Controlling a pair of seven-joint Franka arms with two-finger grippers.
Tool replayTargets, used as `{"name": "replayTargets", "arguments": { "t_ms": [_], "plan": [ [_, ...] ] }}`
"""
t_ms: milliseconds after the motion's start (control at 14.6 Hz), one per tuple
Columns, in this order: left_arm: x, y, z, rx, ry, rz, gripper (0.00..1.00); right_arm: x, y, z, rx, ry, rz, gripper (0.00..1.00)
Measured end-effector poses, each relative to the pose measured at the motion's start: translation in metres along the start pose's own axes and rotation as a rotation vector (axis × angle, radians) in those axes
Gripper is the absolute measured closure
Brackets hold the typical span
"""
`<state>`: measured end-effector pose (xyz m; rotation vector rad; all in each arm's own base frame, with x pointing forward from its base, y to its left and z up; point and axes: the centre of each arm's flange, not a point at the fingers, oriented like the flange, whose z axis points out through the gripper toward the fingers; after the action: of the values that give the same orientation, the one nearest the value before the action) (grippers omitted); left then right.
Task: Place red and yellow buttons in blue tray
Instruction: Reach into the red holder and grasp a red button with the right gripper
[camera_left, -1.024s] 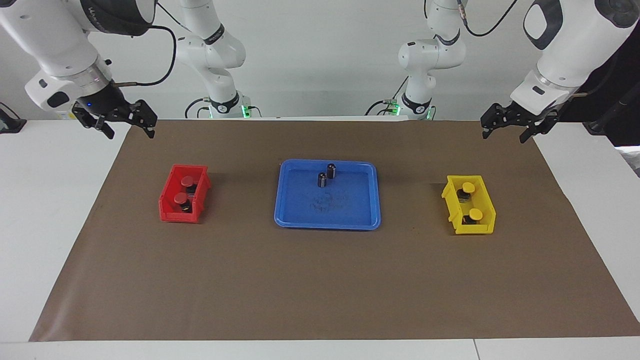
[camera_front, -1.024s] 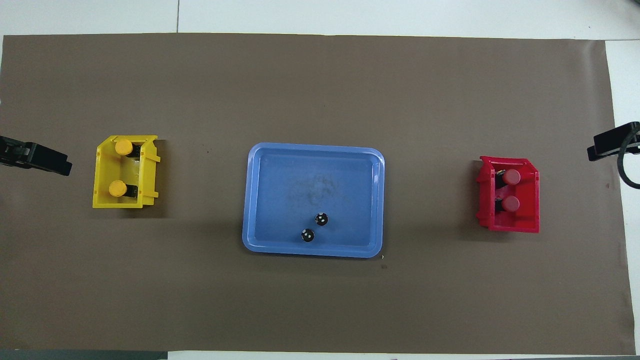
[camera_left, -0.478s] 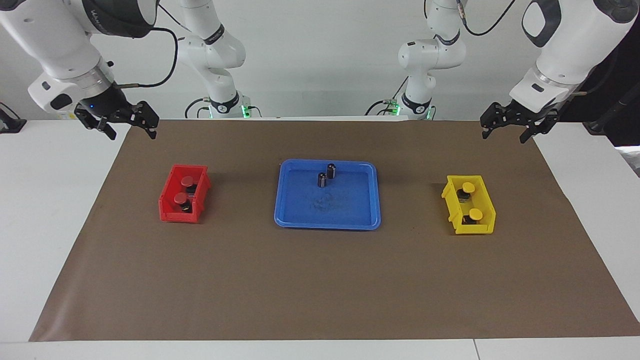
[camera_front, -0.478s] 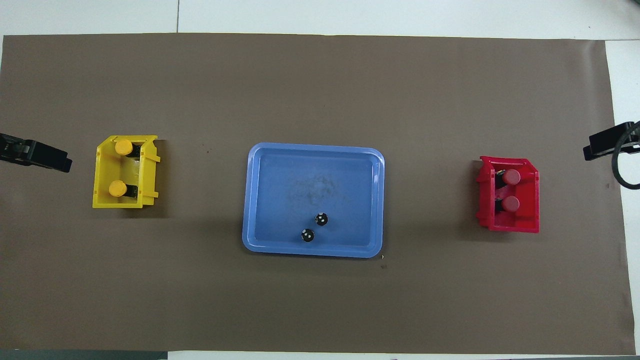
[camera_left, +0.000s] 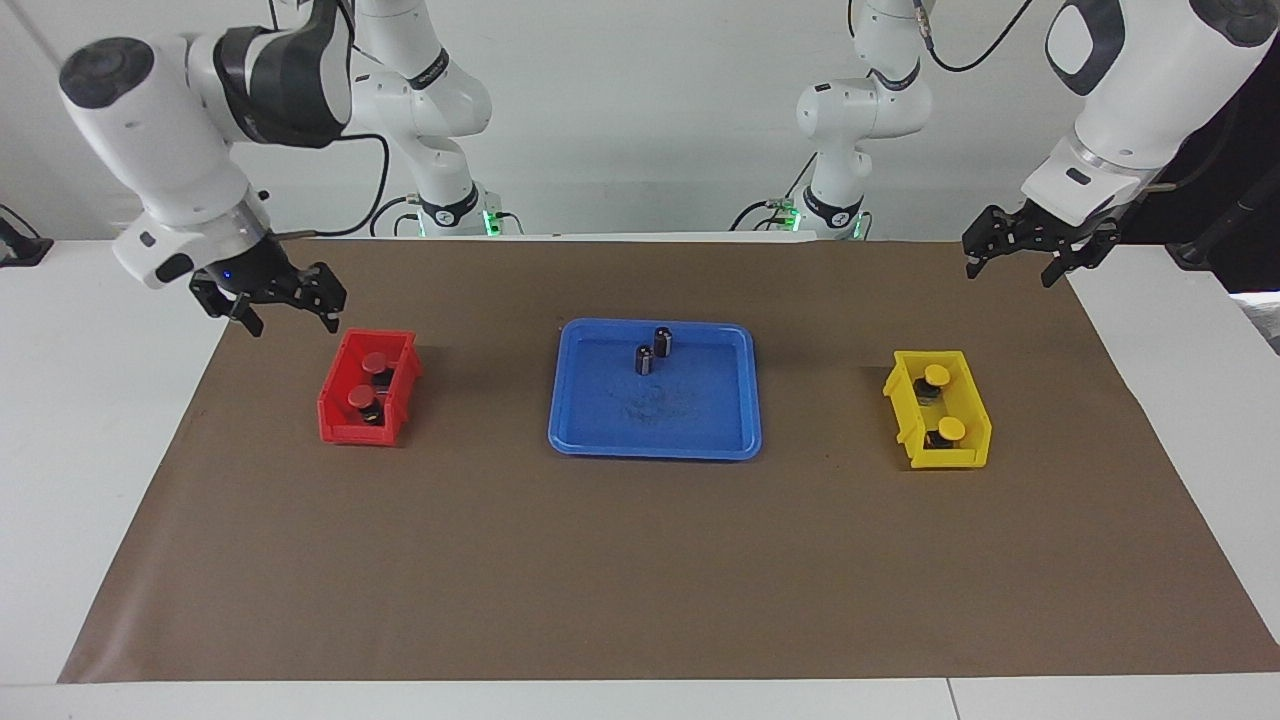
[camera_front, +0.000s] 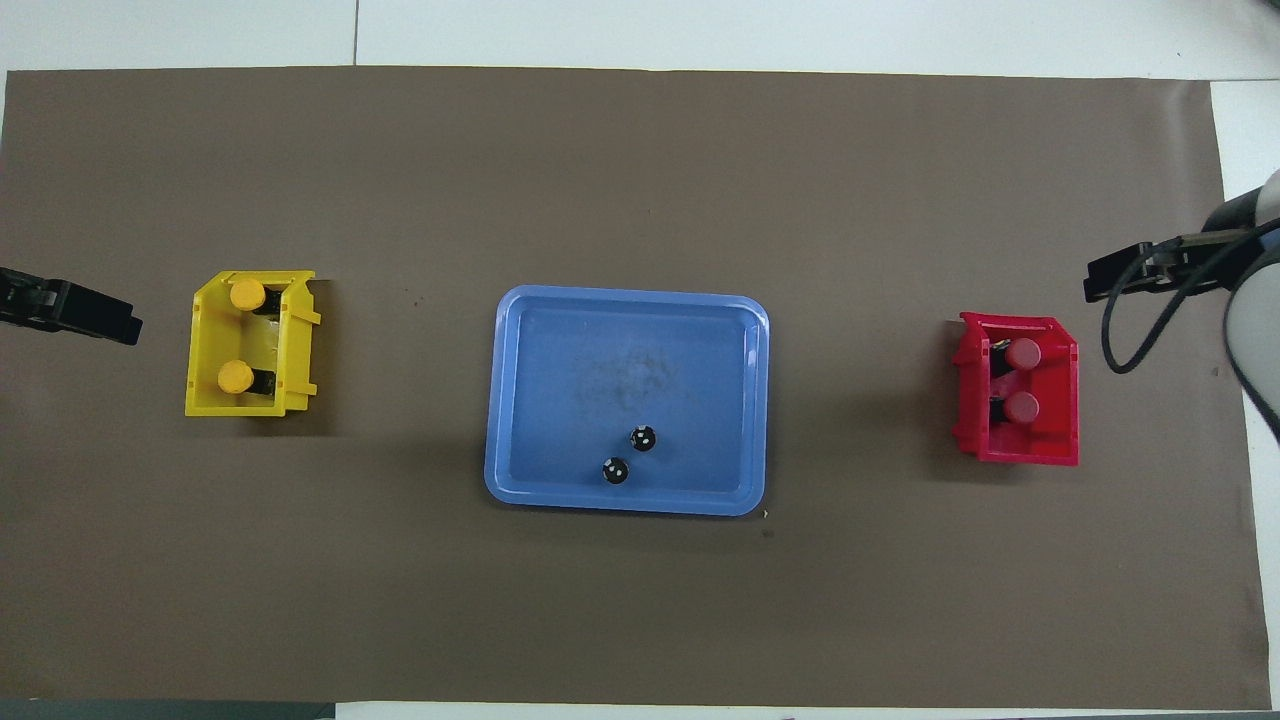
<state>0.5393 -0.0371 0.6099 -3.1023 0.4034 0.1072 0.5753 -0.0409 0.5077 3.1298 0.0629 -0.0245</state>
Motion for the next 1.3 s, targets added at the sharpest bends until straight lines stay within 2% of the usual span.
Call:
{"name": "replayTargets", "arguments": {
  "t_ms": [68, 205, 273, 341, 478, 956, 1298],
  "plan": [
    [0.000, 0.000, 0.000, 0.000, -0.001, -0.001, 0.00, -0.001, 0.000, 0.023, 0.000, -0.002, 0.000, 0.11],
    [0.000, -0.001, 0.001, 0.000, -0.002, -0.001, 0.00, -0.007, 0.000, 0.066, 0.001, -0.005, 0.001, 0.15],
    [0.000, -0.001, 0.001, 0.000, -0.002, -0.001, 0.00, -0.011, -0.001, 0.083, 0.001, -0.004, 0.000, 0.25],
    [0.000, -0.001, 0.001, -0.001, -0.003, -0.001, 0.00, -0.013, -0.001, 0.095, 0.001, -0.001, 0.000, 0.31],
    [0.000, 0.000, 0.001, -0.001, -0.005, -0.001, 0.00, -0.016, -0.002, 0.107, 0.001, 0.005, 0.000, 0.36],
    [-0.002, 0.001, 0.004, -0.004, -0.022, 0.002, 0.00, -0.021, -0.003, 0.129, 0.036, 0.001, 0.024, 0.39],
    [-0.012, 0.004, 0.018, -0.008, -0.055, 0.002, 0.00, -0.020, 0.000, 0.137, 0.035, 0.018, -0.021, 0.39]
  ]
}}
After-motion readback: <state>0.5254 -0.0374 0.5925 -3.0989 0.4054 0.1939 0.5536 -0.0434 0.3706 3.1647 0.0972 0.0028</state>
